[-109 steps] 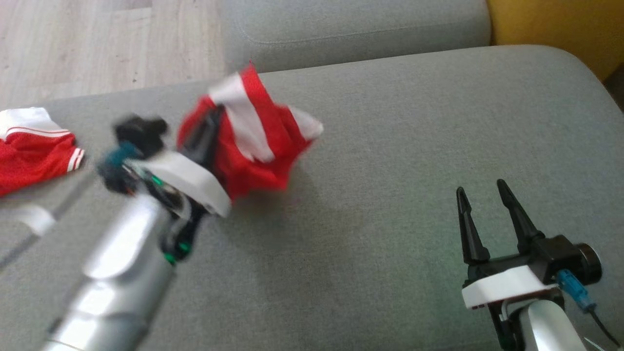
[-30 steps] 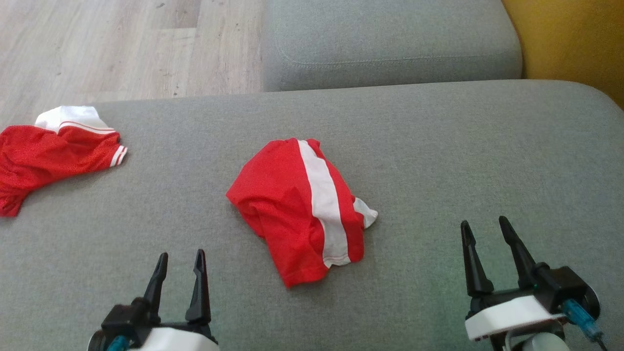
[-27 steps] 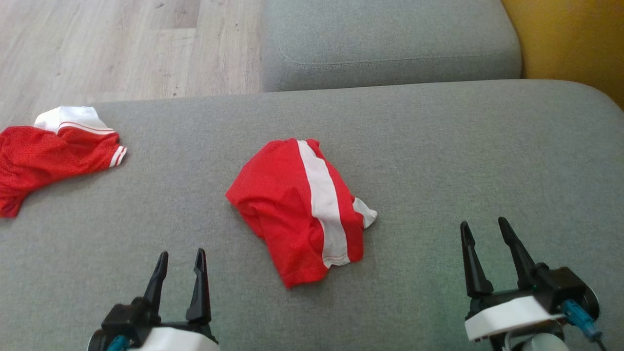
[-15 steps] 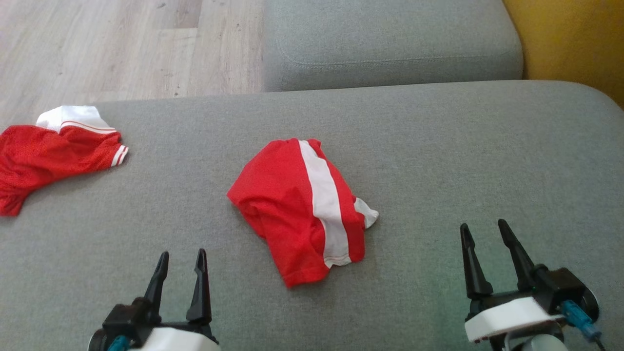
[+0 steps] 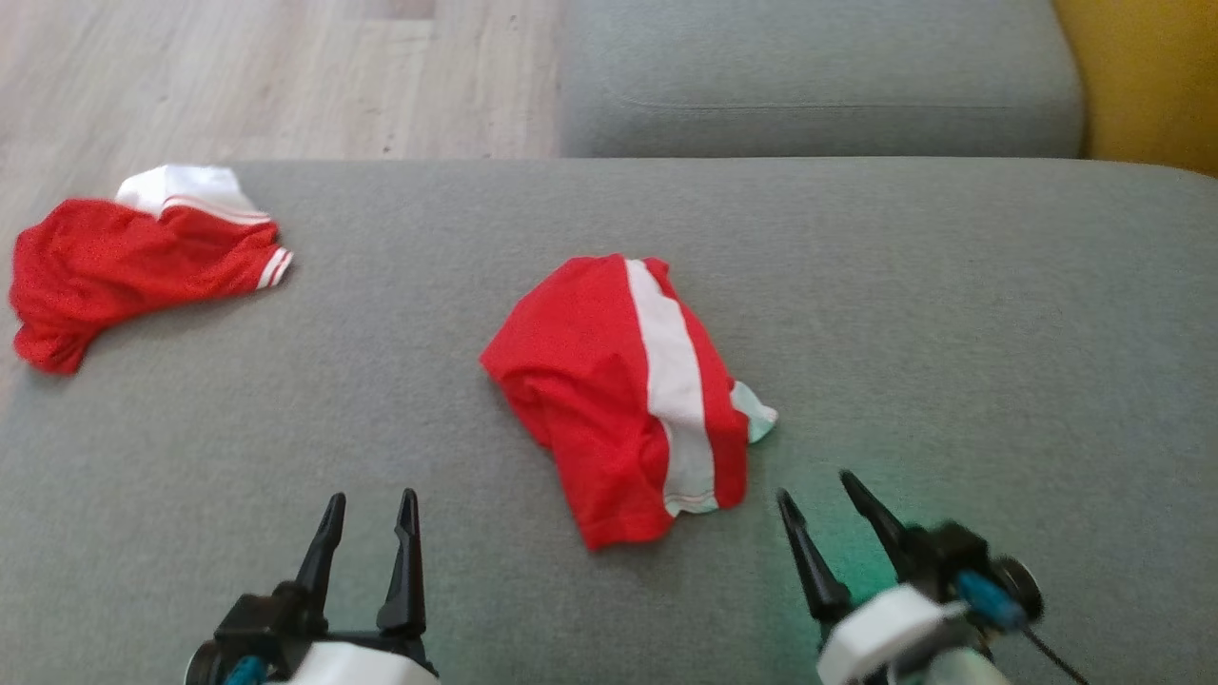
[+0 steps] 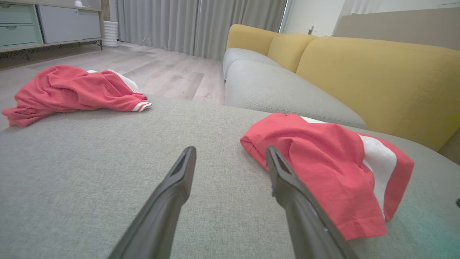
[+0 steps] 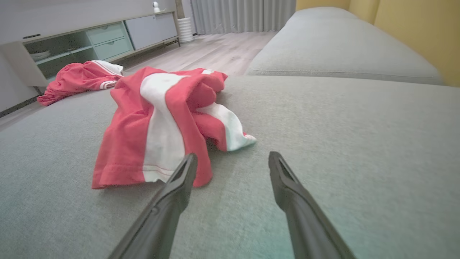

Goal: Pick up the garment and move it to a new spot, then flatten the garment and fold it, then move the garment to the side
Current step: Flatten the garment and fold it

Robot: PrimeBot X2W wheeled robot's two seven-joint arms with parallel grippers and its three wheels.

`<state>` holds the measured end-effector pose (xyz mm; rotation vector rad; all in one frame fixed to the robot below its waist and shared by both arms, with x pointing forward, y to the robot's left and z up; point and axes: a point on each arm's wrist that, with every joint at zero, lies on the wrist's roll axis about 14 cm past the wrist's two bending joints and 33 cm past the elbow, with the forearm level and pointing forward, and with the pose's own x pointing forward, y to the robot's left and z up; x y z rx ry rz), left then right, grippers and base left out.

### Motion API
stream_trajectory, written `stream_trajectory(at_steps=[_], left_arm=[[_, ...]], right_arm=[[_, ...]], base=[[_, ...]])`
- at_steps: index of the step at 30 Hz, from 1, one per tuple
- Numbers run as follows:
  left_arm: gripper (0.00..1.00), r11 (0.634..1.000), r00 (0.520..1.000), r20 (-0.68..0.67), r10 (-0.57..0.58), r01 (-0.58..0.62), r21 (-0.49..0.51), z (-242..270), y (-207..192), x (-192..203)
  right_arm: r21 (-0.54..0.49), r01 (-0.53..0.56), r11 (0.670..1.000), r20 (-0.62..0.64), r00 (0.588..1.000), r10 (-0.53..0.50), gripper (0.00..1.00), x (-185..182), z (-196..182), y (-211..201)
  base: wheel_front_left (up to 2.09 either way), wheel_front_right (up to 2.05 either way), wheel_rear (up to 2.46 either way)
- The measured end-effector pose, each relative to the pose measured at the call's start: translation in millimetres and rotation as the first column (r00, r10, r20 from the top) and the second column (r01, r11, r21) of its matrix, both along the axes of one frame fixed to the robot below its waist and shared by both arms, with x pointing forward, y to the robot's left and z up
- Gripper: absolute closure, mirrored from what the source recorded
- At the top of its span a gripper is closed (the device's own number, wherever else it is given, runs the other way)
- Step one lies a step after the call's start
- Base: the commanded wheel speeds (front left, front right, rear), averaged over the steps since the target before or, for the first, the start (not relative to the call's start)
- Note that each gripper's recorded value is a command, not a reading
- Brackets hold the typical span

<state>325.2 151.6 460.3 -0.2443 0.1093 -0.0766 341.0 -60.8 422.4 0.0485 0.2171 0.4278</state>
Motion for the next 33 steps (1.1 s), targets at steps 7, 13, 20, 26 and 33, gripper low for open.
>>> stream_trajectory(at_steps=[7, 13, 20, 26, 33], left_arm=[[0.00, 0.999, 0.999, -0.022, 0.046, -0.046, -0.003, -6.3, 12.1, -7.3], [0.00, 0.998, 0.996, -0.048, 0.069, -0.069, -0.002, -14.1, 18.8, -10.9], [0.00, 0.998, 0.996, -0.059, 0.067, -0.067, 0.004, -17.4, 17.7, -9.8], [0.00, 0.999, 0.997, -0.065, 0.051, -0.051, 0.002, -19.3, 12.5, -6.4], [0.00, 1.000, 0.999, -0.047, 0.019, -0.019, -0.002, -14.3, 2.5, -1.6]], right_arm=[[-0.044, -0.120, 0.992, -0.073, 0.990, 0.117, 0.00, 18.5, -17.2, 32.3], [-0.055, -0.184, 0.981, -0.170, 0.970, 0.172, 0.00, 14.1, -41.2, 46.8], [-0.063, -0.222, 0.973, -0.190, 0.960, 0.207, 0.77, 21.6, -42.9, 56.4], [-0.071, -0.203, 0.977, -0.185, 0.965, 0.187, 1.00, 27.9, -41.3, 49.5], [-0.096, -0.092, 0.991, -0.077, 0.993, 0.085, 1.00, 52.3, -13.5, 17.1]], base=[[0.00, 0.00, 0.00], [0.00, 0.00, 0.00], [0.00, 0.00, 0.00], [0.00, 0.00, 0.00], [0.00, 0.00, 0.00]])
